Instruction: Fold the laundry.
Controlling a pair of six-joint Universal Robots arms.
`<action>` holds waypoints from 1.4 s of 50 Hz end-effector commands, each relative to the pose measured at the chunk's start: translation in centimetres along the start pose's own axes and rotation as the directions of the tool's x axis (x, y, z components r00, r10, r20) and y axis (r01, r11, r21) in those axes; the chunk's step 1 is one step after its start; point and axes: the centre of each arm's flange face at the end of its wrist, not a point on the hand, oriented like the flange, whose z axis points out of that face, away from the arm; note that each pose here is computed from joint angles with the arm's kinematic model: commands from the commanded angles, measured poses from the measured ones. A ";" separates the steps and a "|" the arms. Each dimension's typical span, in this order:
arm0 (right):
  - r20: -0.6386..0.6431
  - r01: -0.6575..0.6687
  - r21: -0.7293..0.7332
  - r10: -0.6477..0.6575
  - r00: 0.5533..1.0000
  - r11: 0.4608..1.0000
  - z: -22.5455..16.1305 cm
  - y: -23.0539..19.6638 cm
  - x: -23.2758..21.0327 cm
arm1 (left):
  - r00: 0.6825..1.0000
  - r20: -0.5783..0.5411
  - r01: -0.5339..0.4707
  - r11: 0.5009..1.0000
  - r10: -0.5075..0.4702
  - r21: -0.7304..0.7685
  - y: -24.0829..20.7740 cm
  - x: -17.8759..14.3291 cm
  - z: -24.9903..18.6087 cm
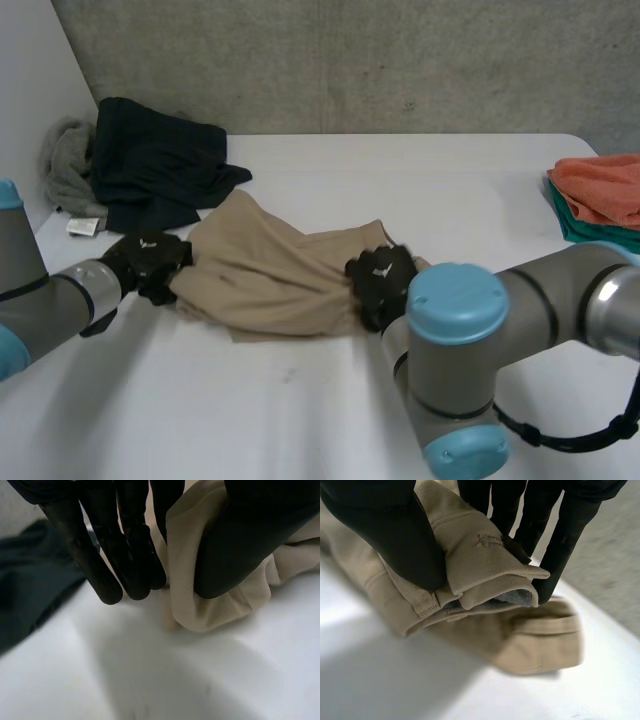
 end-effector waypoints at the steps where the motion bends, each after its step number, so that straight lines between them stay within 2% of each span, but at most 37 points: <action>1: -0.145 -0.048 0.187 0.076 0.987 0.981 -1.5 -6.5 6.8 | 0.996 0.087 0.002 0.980 -0.020 0.201 -8.2 0.6 -5.6; 3: -0.152 -0.031 0.276 0.075 0.985 0.961 -2.7 -9.8 9.3 | 0.991 0.120 0.015 0.953 -0.054 0.303 -11.4 0.5 -8.5; 8: -0.132 0.047 0.334 -0.002 0.991 0.942 -5.3 -14.2 12.9 | 0.991 0.110 0.019 0.881 -0.081 0.473 -16.6 1.3 -13.8; 11: -0.151 0.050 0.320 -0.002 0.989 0.946 -6.4 -16.0 15.3 | 0.996 0.062 0.029 0.876 -0.066 0.482 -18.0 2.7 -15.6; 14: -0.154 0.031 0.300 0.017 0.988 0.954 -6.6 -16.8 17.3 | 0.998 0.017 0.041 0.891 -0.055 0.452 -18.7 3.8 -16.2; 17: -0.135 0.012 0.282 0.028 0.990 0.959 -6.0 -16.6 18.2 | 0.998 -0.022 0.055 0.922 -0.051 0.383 -18.2 4.6 -14.9; 23: -0.067 -0.029 0.156 0.040 0.997 0.987 -1.4 -12.4 17.7 | 0.999 -0.042 0.025 0.982 -0.018 0.188 -15.0 5.1 -8.0; 26: -0.037 -0.039 0.076 0.042 0.998 0.996 0.6 -9.6 16.5 | 0.999 -0.050 0.014 0.995 -0.010 0.095 -13.0 5.4 -4.9; 34: -0.029 -0.014 -0.114 0.010 1.000 0.993 4.1 -2.9 13.9 | 0.991 -0.133 0.000 0.995 -0.014 -0.104 -8.2 7.9 -0.9; 38: -0.051 0.002 -0.147 -0.010 0.999 0.989 4.6 -1.7 13.8 | 0.997 -0.075 -0.008 0.993 -0.002 -0.120 -7.7 7.5 -0.3; 43: -0.105 -0.014 -0.101 0.004 0.994 0.995 4.8 -2.5 14.8 | 1.000 0.007 -0.027 0.998 0.028 -0.065 -9.1 6.6 -0.9; 49: -0.155 0.003 -0.017 -0.005 0.988 1.000 2.6 -6.1 16.6 | 0.994 0.100 -0.051 0.999 0.049 0.014 -11.0 5.5 -3.1; 56: -0.135 0.107 -0.046 -0.113 0.984 0.993 -1.3 -7.8 17.1 | 0.988 0.138 -0.071 0.997 0.071 0.000 -10.3 5.8 -6.6; 61: -0.007 0.202 -0.095 -0.204 0.979 0.975 -4.8 -7.3 16.1 | 0.996 0.051 -0.077 0.995 0.080 -0.057 -7.7 7.8 -9.4; 66: 0.141 0.237 -0.135 -0.218 0.966 0.962 -6.7 -5.5 14.5 | 0.995 -0.045 -0.091 0.989 0.087 -0.114 -5.2 9.5 -10.5; 70: 0.250 0.248 -0.181 -0.199 0.948 0.952 -7.6 -3.3 12.9 | 0.993 -0.069 -0.103 0.985 0.094 -0.136 -3.6 10.0 -10.2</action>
